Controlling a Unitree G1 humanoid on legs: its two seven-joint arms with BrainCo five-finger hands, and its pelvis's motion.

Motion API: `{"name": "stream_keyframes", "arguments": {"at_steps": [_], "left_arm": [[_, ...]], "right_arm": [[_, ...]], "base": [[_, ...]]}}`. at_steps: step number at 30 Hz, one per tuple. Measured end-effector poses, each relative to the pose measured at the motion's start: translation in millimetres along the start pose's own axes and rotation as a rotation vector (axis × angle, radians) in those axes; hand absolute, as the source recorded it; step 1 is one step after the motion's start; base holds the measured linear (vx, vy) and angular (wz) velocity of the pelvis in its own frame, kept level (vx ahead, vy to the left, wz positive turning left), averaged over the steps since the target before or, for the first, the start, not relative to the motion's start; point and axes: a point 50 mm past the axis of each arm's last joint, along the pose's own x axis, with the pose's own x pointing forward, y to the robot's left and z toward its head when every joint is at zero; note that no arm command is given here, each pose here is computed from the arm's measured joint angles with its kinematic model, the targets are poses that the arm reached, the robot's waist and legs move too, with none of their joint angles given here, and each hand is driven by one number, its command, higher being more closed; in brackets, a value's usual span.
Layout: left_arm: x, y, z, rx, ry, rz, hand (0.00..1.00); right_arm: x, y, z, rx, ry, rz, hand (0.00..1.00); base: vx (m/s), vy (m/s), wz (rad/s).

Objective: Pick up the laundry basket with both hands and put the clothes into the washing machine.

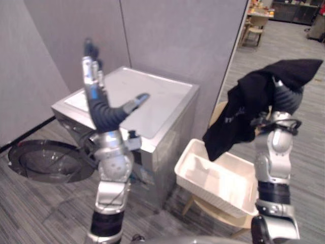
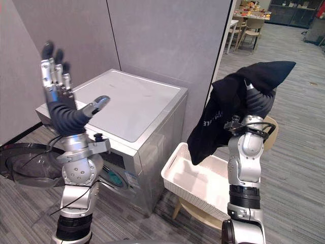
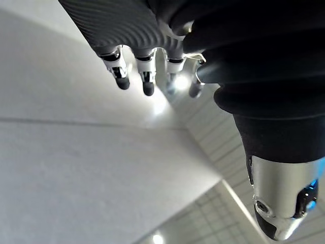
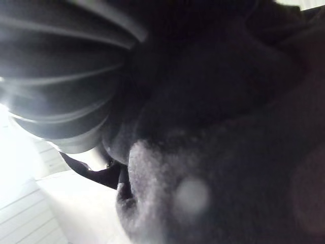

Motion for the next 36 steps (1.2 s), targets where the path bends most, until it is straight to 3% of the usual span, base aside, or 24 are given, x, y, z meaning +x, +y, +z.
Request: {"name": "stream_keyframes", "arguments": {"at_steps": [1, 5, 8, 31, 32, 36], "left_arm": [[0.9, -13.0, -12.5, -0.090, 0.065, -0.059, 0.00], [3.4, -49.6, -44.9, -0.208, 0.225, -0.197, 0.00], [6.1, -69.5, -63.8, -0.212, 0.312, -0.272, 0.00], [4.4, -147.5, -110.3, 0.007, 0.524, -0.588, 0.00], [6.1, -150.1, -108.8, 0.015, 0.513, -0.598, 1.00], [15.0, -156.2, -101.7, 0.020, 0.472, -0.596, 1.00]], "right_arm": [[6.1, 12.5, 4.5, 0.024, -0.024, 0.033, 1.00], [20.3, 41.0, 19.0, 0.080, -0.090, 0.100, 1.00], [28.3, 57.6, 30.0, 0.113, -0.134, 0.144, 1.00], [29.2, 102.0, 25.8, 0.196, -0.081, 0.291, 1.00], [28.0, 104.5, 25.4, 0.197, -0.078, 0.302, 1.00], [27.9, 110.9, 27.9, 0.207, -0.085, 0.323, 1.00]], "base": [[0.03, 0.000, -0.16], [0.03, -0.005, -0.08], [0.05, -0.007, -0.22], [-0.01, -0.009, -0.09], [0.00, -0.001, -0.07], [0.01, -0.002, -0.06]]}}
